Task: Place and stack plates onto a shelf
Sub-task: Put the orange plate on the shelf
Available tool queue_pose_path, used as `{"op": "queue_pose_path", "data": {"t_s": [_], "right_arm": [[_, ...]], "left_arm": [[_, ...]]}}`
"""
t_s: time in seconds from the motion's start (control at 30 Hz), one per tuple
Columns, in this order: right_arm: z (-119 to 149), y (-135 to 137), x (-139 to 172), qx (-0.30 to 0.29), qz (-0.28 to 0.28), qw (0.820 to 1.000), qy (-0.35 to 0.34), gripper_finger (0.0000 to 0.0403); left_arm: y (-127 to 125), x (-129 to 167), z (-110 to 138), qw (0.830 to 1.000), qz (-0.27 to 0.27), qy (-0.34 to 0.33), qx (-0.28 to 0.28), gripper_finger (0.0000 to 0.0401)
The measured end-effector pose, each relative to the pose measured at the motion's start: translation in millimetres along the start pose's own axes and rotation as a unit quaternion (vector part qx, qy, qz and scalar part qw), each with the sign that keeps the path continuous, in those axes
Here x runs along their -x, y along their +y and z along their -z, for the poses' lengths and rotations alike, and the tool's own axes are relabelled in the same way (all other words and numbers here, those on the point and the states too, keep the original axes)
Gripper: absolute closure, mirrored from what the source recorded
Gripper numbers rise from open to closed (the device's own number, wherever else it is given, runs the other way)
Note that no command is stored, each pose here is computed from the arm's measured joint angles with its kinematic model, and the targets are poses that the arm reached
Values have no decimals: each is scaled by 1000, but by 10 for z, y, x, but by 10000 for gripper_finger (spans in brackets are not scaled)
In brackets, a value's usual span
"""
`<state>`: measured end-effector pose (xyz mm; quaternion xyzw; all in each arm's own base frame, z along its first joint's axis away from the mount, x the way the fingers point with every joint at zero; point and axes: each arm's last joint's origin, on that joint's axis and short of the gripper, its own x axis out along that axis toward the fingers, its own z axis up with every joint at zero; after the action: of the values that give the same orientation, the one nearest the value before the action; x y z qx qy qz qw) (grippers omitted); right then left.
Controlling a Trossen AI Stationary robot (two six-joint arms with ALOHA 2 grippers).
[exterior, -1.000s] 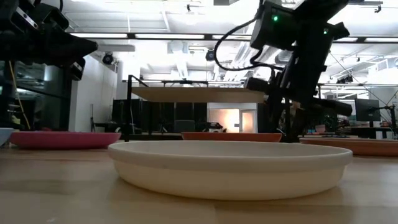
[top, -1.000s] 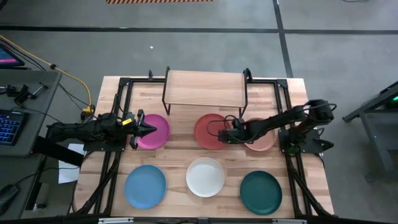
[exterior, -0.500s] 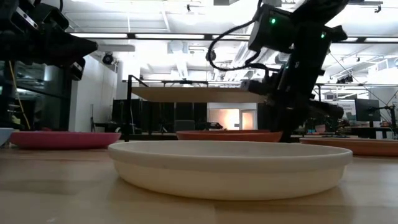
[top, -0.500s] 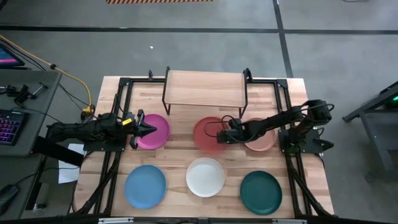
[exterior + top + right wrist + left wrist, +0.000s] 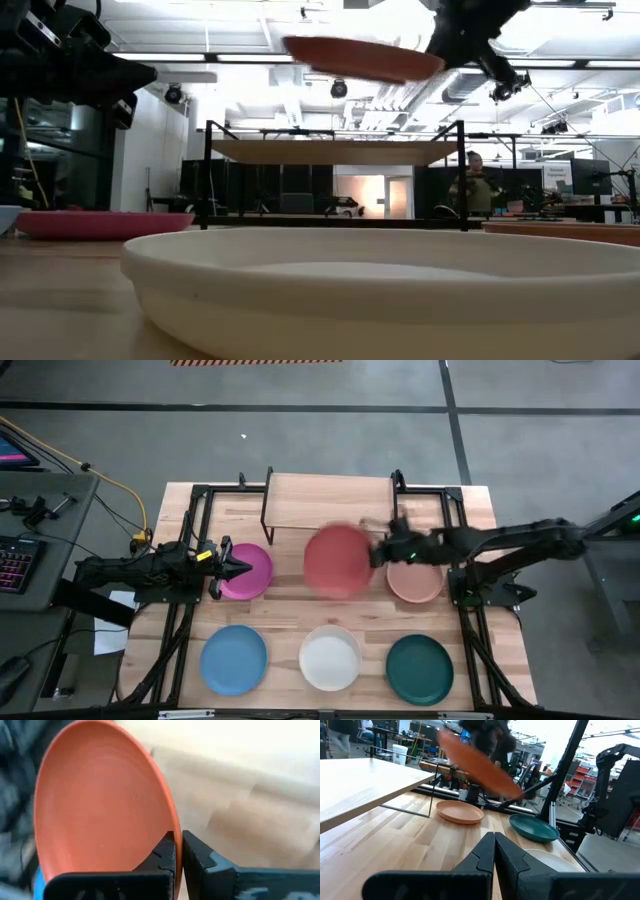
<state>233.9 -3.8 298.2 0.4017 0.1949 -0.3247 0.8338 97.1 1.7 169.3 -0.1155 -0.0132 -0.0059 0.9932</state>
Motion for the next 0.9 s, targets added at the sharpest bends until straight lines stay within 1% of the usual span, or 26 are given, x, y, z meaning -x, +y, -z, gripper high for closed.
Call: {"op": "queue_pose_path", "data": {"t_s": [0.07,0.13,0.2,0.27,0.33,0.47,0.57,0.63,0.83,0.9], "right_arm": [[-164,-101,66,-29,36,997,-64,403],[-301,-235,64,-64,86,987,-116,403],[-436,-347,26,-103,119,976,-152,403],[-563,-443,-57,-126,138,968,-166,403],[-660,-532,-188,-137,149,968,-152,403],[-843,-646,-441,-148,128,972,-128,403],[-891,-759,-559,-162,138,972,-101,403],[-912,-805,-579,-163,140,973,-87,403],[-941,-849,-576,-166,137,974,-76,403],[-938,-856,-577,-158,132,977,-63,403]], "left_arm": [[0,0,0,1000,0,0,0,400],[0,0,0,1000,0,0,0,400],[0,0,0,1000,0,0,0,400],[0,0,0,1000,0,0,0,400],[0,0,0,1000,0,0,0,400],[0,0,0,1000,0,0,0,400],[0,0,0,1000,0,0,0,400],[0,0,0,1000,0,0,0,400],[0,0,0,1000,0,0,0,400],[0,0,0,1000,0,0,0,400]]}}
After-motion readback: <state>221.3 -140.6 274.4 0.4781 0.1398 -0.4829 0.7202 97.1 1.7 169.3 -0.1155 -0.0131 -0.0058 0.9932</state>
